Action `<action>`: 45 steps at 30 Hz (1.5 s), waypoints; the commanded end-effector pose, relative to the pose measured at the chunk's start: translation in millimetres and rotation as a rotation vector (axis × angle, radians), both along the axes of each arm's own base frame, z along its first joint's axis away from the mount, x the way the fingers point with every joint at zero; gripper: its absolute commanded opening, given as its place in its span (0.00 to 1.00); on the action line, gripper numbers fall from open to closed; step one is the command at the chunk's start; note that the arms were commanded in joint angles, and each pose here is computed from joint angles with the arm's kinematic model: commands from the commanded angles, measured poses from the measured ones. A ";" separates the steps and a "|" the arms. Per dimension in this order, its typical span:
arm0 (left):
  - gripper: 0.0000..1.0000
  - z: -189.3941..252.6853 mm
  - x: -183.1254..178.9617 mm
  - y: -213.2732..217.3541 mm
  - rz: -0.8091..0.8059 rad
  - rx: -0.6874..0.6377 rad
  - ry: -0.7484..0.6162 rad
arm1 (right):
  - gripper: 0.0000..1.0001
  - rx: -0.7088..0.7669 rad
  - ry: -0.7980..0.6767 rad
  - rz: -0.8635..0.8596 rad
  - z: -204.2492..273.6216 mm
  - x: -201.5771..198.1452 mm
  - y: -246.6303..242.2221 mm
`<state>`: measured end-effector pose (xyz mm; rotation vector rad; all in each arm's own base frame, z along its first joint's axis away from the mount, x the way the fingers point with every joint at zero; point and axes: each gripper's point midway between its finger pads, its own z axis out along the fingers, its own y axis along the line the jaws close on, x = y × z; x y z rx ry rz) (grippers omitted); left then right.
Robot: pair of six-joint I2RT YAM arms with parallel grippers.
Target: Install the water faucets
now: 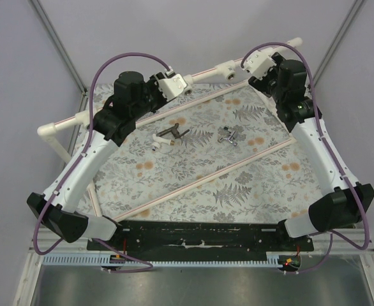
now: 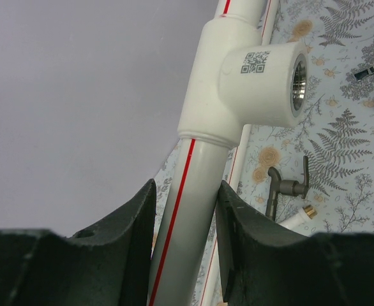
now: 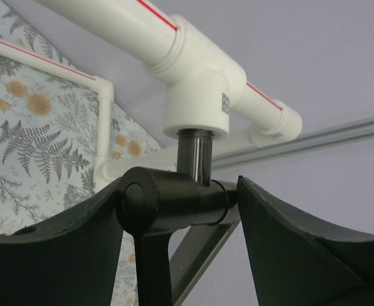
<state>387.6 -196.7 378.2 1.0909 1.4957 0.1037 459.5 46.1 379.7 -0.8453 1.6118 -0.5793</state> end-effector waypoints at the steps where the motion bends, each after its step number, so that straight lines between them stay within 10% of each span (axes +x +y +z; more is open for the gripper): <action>1: 0.06 -77.5 -23.4 12.9 0.069 0.038 0.305 | 0.69 -0.060 -0.103 -0.105 16.6 13.7 -18.3; 6: 0.06 -77.2 -21.9 14.1 0.075 0.045 0.300 | 0.43 0.069 -0.033 -0.107 -2.7 18.1 -18.4; 11: 0.06 -77.2 -21.9 14.1 0.075 0.045 0.300 | 0.10 0.565 0.037 -0.095 -7.0 17.3 -22.3; 27: 0.05 -82.5 -19.7 14.9 0.086 0.050 0.303 | 0.04 2.518 0.472 0.052 -18.4 60.2 -24.3; 33: 0.05 -77.8 -22.1 16.9 0.089 0.044 0.293 | 0.18 2.251 0.423 0.010 -16.5 58.4 -24.2; 40: 0.05 -76.1 -24.8 18.3 0.089 0.040 0.290 | 0.68 1.724 0.268 -0.133 24.6 21.1 -57.5; 45: 0.06 -73.9 -25.0 16.5 0.081 0.033 0.288 | 0.74 1.370 0.174 -0.216 39.6 -14.1 -78.8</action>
